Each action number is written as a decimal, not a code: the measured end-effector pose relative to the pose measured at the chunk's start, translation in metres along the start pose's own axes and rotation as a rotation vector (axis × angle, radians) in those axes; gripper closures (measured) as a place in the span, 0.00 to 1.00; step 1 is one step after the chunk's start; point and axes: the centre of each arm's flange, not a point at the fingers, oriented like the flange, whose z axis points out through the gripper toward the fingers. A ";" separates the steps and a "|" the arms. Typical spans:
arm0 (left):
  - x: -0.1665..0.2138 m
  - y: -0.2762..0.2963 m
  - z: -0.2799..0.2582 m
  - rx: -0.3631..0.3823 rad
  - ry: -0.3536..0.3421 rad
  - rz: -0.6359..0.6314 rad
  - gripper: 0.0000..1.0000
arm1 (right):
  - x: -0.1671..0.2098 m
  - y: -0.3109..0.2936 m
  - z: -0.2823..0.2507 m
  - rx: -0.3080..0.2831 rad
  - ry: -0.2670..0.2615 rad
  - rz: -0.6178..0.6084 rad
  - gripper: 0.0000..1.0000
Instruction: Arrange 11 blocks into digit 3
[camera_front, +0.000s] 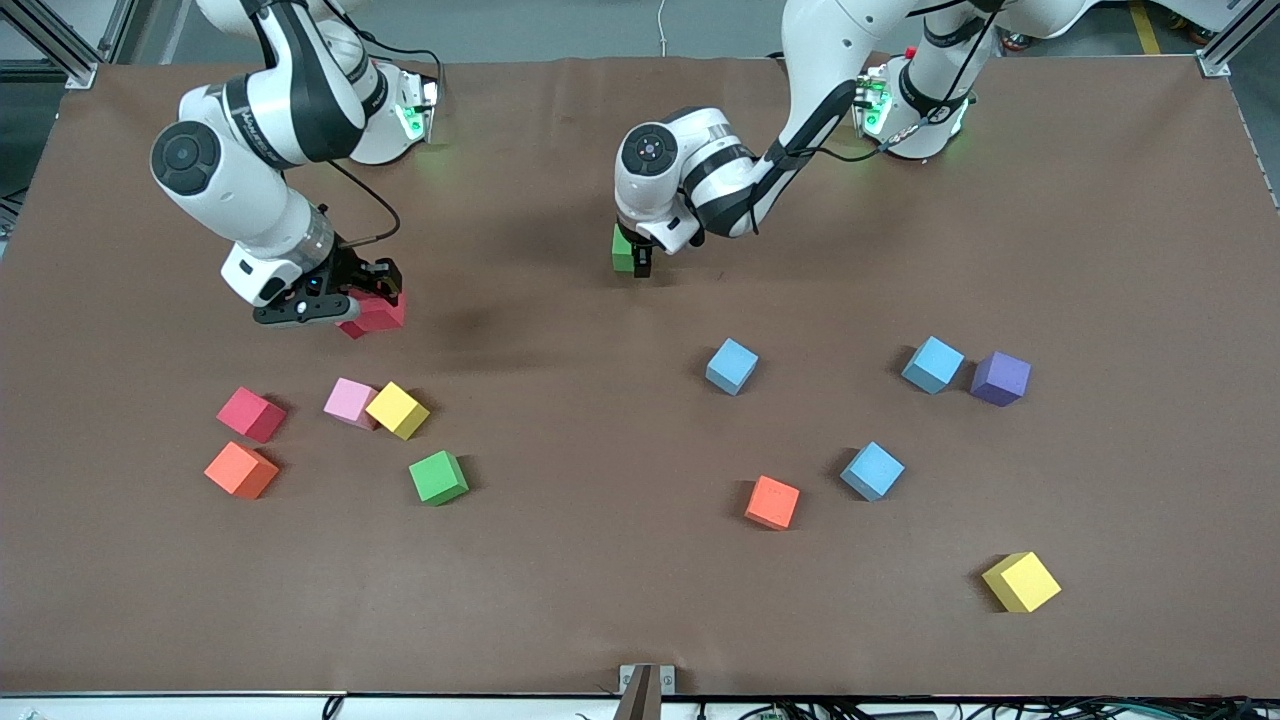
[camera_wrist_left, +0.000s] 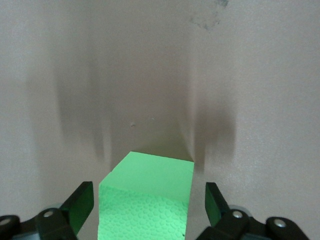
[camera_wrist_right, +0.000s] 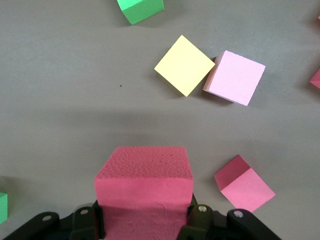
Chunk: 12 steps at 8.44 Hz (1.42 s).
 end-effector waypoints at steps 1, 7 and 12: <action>-0.002 -0.001 -0.011 -0.012 -0.004 0.005 0.00 | 0.000 -0.002 0.000 0.000 0.000 0.000 0.44; 0.001 0.019 -0.097 -0.123 0.017 0.145 0.00 | -0.004 -0.031 -0.003 -0.001 -0.010 0.010 0.44; 0.075 0.127 -0.167 -0.182 0.036 0.327 0.00 | -0.027 -0.100 0.004 -0.008 -0.024 0.084 0.44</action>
